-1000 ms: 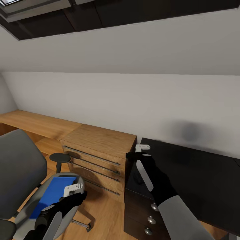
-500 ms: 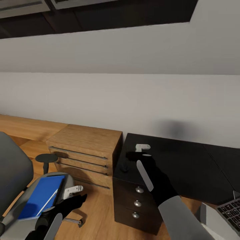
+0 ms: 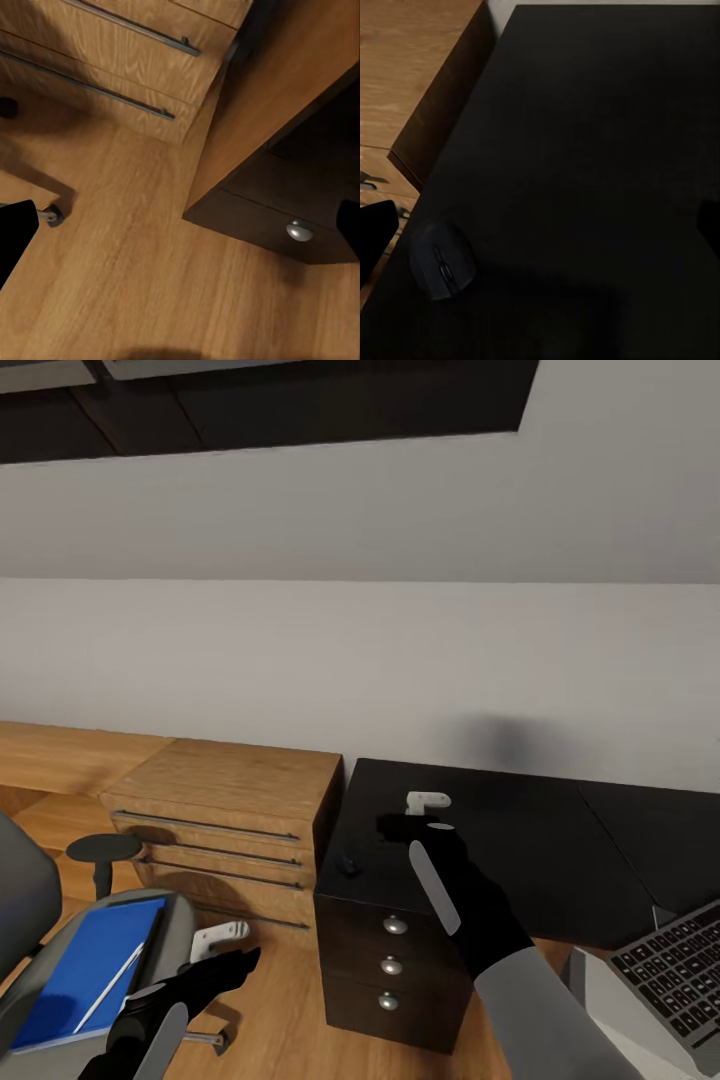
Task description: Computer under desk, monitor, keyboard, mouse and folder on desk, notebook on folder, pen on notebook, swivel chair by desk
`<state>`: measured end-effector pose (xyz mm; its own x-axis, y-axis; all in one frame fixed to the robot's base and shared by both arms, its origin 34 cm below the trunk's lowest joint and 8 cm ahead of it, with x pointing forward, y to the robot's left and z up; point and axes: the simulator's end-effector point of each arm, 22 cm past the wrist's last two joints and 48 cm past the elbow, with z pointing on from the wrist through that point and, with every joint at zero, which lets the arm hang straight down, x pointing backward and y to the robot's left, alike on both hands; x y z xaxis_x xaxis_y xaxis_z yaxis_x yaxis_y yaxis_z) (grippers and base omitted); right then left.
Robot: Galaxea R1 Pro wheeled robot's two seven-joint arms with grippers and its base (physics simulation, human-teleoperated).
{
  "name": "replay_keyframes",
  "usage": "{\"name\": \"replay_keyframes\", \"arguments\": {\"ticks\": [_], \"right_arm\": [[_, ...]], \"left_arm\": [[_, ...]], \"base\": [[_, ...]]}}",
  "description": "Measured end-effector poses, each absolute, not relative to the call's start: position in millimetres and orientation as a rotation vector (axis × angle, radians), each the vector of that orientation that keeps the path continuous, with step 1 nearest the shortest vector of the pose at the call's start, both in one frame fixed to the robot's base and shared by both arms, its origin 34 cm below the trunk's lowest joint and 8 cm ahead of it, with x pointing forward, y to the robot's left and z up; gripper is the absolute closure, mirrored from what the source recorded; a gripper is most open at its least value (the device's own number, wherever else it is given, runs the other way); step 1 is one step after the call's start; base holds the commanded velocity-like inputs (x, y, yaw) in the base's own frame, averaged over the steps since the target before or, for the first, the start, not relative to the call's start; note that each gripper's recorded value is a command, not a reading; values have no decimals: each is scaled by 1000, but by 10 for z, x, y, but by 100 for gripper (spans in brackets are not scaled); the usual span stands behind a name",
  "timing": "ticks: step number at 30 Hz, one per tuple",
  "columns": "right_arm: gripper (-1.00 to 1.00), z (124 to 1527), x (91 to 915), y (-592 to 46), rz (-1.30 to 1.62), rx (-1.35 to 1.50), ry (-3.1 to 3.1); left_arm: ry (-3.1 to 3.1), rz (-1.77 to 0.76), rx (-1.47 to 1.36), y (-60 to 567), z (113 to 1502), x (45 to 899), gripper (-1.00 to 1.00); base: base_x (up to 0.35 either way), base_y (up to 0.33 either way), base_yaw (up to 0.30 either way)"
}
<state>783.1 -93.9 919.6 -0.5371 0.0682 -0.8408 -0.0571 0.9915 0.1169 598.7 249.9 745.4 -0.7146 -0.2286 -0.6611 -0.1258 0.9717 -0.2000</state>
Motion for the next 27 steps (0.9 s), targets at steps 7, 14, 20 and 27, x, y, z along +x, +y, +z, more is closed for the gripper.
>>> {"name": "replay_keyframes", "arguments": {"ticks": [7,14,20,27], "right_arm": [[-100,9199,7832,-930,165,9,2131],[-100,9183,7827,-931,165,9,2134],[-100,9146,7811,-931,166,11,2139],[-100,9123,7816,-885,216,47,2132]], "left_arm": [[2371,-181,-247,2499,7464,5992,-100],[2371,-182,-245,2495,7466,5992,-100],[2371,-181,-245,2496,7466,5993,-100],[2371,-182,-245,2495,7466,5993,-100]], "base": [[0,0,-9],[0,0,-1],[0,0,-51],[0,0,-212]]}}
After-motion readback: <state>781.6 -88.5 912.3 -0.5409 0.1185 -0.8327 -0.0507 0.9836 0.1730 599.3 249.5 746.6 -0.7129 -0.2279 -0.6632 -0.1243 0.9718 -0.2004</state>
